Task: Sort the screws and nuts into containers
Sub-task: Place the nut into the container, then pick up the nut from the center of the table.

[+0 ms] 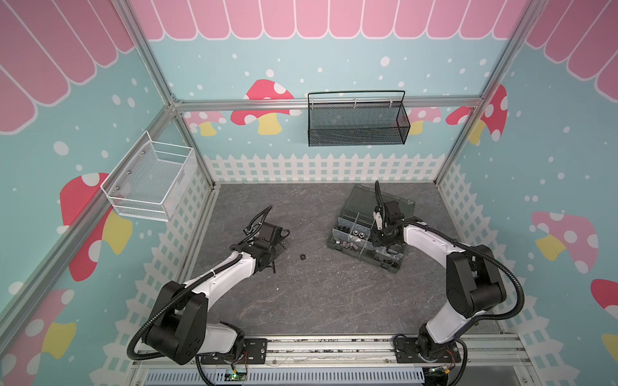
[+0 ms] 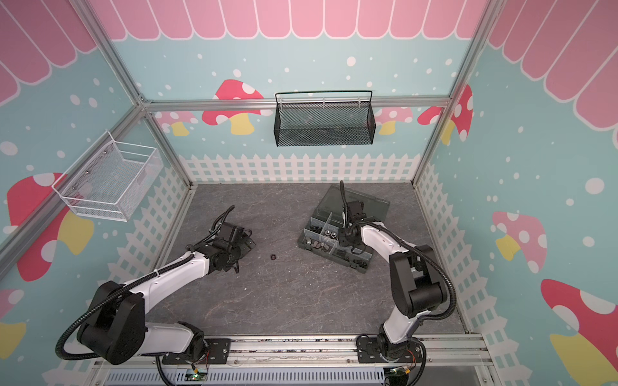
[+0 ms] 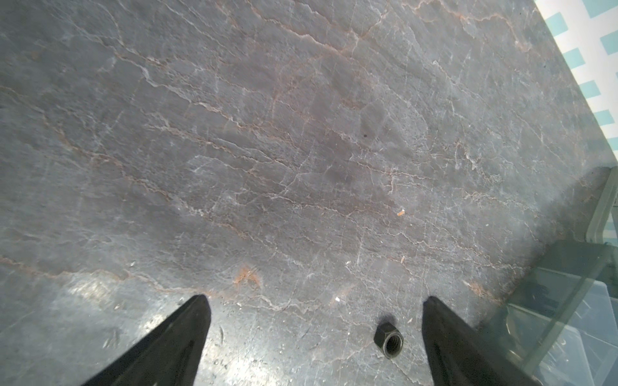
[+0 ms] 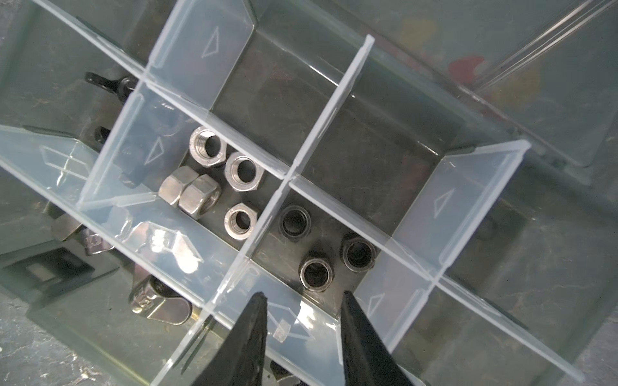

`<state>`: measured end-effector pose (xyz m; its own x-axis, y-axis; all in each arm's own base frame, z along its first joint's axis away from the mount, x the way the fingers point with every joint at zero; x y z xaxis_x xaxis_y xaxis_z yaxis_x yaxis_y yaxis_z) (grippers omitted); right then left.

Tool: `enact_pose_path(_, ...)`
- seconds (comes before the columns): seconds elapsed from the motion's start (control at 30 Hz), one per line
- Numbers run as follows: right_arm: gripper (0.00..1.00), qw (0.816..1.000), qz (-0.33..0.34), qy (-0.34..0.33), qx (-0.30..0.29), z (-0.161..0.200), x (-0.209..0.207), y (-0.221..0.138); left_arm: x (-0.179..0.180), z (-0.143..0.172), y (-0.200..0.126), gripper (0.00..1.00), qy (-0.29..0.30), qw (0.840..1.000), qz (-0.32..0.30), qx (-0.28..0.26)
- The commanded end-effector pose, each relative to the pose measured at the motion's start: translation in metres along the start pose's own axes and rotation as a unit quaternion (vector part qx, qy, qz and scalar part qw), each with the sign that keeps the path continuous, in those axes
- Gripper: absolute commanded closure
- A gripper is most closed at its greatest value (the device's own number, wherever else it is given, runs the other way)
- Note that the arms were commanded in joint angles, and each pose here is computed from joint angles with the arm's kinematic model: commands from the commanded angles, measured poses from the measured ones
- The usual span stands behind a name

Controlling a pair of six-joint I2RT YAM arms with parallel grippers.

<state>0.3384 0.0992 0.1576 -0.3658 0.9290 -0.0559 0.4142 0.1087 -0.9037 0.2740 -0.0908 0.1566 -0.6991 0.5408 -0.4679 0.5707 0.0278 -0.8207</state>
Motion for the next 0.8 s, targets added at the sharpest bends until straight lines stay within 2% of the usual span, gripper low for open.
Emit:
enact_pose_path(0.0,0.61,1.000,0.008,-0.001,-0.022,-0.009,0.000,-0.023,-0.003,-0.004,-0.002,0.00,0.000,1.000,-0.005,-0.018)
enact_pose_path(0.2,0.60,0.999,0.009,-0.027,-0.043,-0.018,0.024,-0.044,0.000,-0.005,-0.002,0.00,-0.003,1.000,-0.007,-0.021)
enact_pose_path(0.37,0.59,0.996,0.003,-0.078,-0.051,-0.033,0.071,-0.053,0.004,-0.007,-0.003,0.00,-0.009,1.000,-0.011,-0.025)
enact_pose_path(0.77,0.59,0.975,-0.088,-0.200,-0.039,-0.052,0.193,-0.031,0.020,-0.013,-0.005,0.00,-0.035,0.999,-0.017,-0.036)
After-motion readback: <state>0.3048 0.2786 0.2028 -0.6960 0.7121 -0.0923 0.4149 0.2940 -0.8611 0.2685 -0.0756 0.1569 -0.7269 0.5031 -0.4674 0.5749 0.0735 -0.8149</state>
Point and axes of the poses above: each gripper's point midway between its finger pads, its own y axis out along the fingers, its own x axis along the line the jaws close on, z = x × y, the point moved 9 cm from there along -y, back along the fingers, and after that the axes turned 14 degrees about -y, right-handed, at the moved point
